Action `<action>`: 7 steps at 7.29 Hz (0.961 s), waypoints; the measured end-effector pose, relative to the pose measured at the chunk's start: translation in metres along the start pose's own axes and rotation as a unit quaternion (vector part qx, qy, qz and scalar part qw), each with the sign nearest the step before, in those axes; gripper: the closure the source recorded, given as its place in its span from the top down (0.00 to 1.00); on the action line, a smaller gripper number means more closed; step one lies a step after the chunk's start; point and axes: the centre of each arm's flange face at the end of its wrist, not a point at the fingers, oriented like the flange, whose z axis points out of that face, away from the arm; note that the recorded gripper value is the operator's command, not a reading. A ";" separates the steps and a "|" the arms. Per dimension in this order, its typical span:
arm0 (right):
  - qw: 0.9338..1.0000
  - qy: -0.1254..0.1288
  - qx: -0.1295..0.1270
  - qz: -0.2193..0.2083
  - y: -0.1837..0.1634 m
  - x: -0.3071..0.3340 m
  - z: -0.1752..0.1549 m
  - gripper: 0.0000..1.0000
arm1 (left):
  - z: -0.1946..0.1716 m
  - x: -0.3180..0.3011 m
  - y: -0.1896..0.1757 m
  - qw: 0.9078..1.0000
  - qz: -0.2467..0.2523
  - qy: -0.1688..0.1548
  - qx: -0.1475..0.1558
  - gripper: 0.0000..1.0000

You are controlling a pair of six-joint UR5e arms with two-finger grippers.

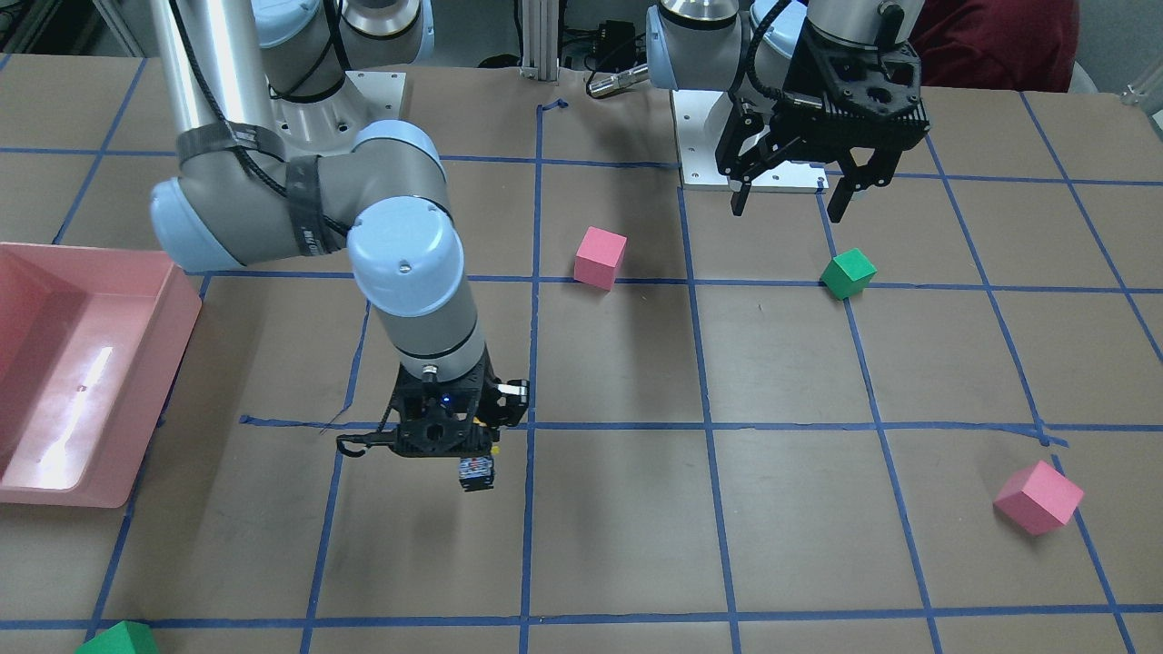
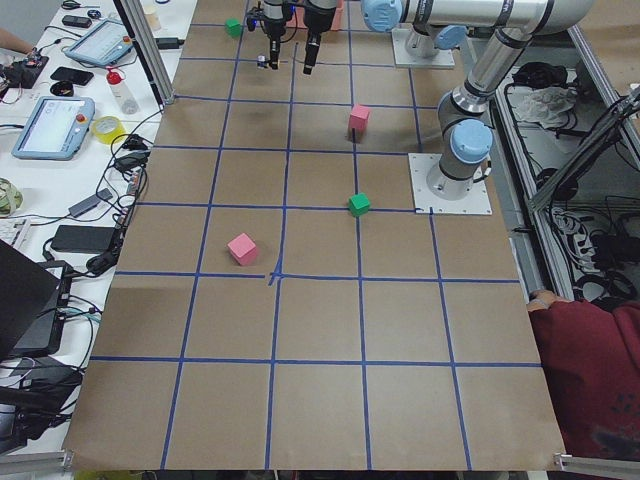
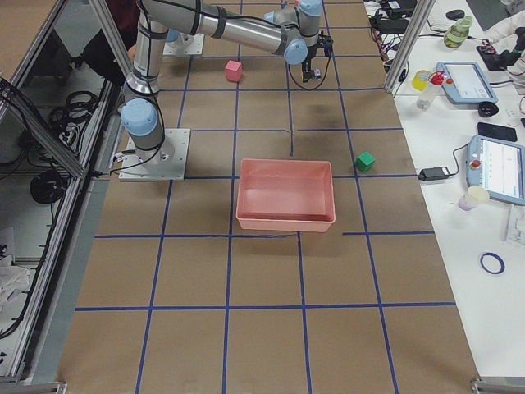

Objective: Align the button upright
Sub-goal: 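Lift the button out of the tray and carry it to the table center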

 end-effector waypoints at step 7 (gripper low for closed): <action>0.999 -0.029 0.001 0.017 0.012 -0.053 0.078 0.14 | -0.001 0.000 0.001 1.000 0.000 -0.002 0.001 1.00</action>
